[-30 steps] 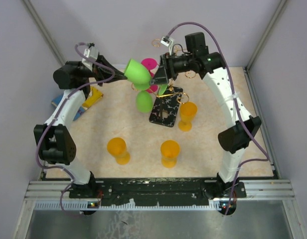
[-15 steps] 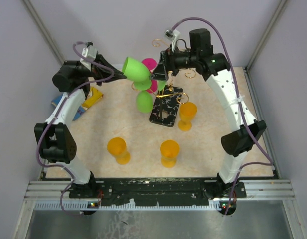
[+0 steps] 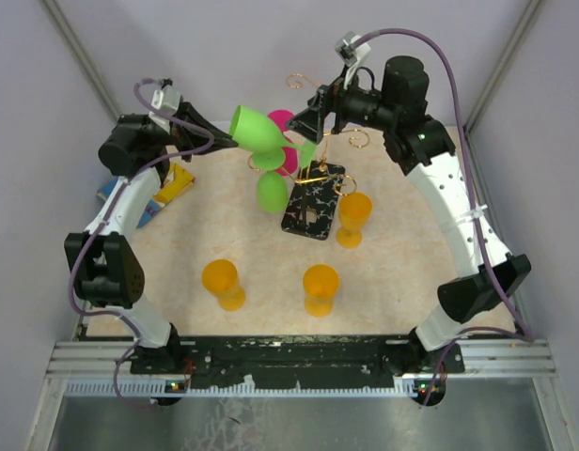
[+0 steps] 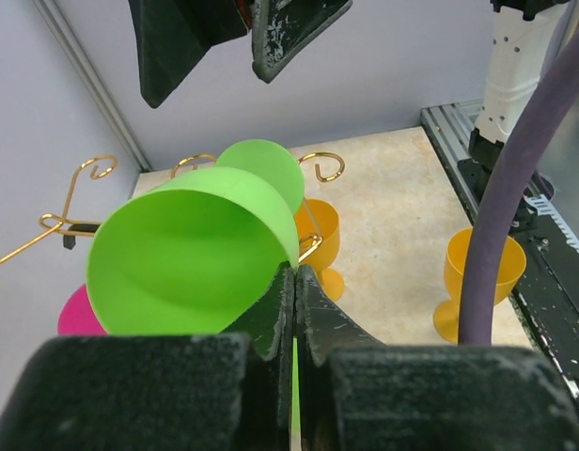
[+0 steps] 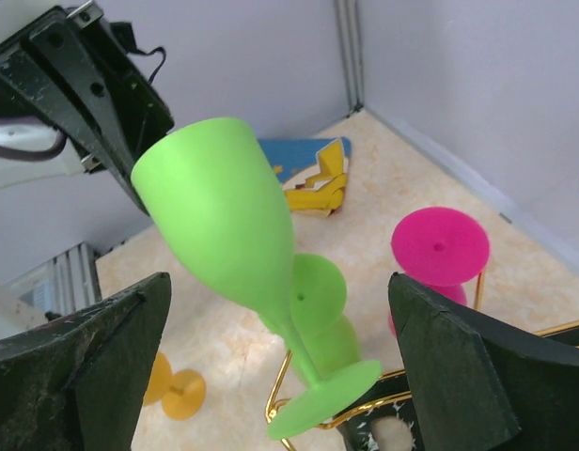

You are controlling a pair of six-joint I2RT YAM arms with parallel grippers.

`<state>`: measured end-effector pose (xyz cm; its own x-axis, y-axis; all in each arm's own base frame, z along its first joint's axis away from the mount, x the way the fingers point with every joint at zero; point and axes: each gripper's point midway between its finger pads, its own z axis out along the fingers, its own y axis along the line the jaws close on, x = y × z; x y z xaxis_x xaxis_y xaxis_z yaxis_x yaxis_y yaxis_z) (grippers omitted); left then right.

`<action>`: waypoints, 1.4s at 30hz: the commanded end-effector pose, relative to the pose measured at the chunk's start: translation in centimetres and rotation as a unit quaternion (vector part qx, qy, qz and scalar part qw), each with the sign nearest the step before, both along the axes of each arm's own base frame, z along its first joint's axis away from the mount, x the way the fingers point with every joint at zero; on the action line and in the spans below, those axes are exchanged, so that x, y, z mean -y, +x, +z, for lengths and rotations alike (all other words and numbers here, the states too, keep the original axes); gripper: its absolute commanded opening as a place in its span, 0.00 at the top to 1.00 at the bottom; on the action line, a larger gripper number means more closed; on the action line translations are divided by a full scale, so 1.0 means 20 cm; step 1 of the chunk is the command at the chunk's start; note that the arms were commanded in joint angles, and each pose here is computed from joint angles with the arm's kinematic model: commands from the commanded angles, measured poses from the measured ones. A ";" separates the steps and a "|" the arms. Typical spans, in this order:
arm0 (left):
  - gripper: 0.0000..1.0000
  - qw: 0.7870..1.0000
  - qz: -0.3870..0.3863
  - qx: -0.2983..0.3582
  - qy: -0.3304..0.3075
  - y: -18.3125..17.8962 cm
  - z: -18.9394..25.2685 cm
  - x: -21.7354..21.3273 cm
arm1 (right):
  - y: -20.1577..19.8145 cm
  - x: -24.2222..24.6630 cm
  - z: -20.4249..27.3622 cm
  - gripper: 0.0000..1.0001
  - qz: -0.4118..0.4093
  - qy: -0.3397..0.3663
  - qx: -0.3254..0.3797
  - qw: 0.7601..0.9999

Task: Place the wine glass upside down on the wine glass rack
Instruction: Turn the wine glass upside down at the wine rack.

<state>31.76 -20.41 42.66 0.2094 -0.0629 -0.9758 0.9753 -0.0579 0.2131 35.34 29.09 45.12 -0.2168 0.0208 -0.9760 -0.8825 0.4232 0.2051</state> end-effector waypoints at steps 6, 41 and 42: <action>1.00 0.994 0.012 0.093 -0.062 -0.04 0.24 0.00 | 0.03 0.08 0.23 0.02 -0.085 0.079 0.053 0.992; 1.00 0.837 0.431 0.253 -0.223 0.29 0.20 -0.02 | 0.14 0.01 0.43 0.03 -0.072 0.271 -0.044 0.959; 1.00 0.832 0.439 0.255 -0.225 0.29 0.20 -0.02 | 0.14 0.00 0.44 0.04 -0.065 0.280 -0.049 0.957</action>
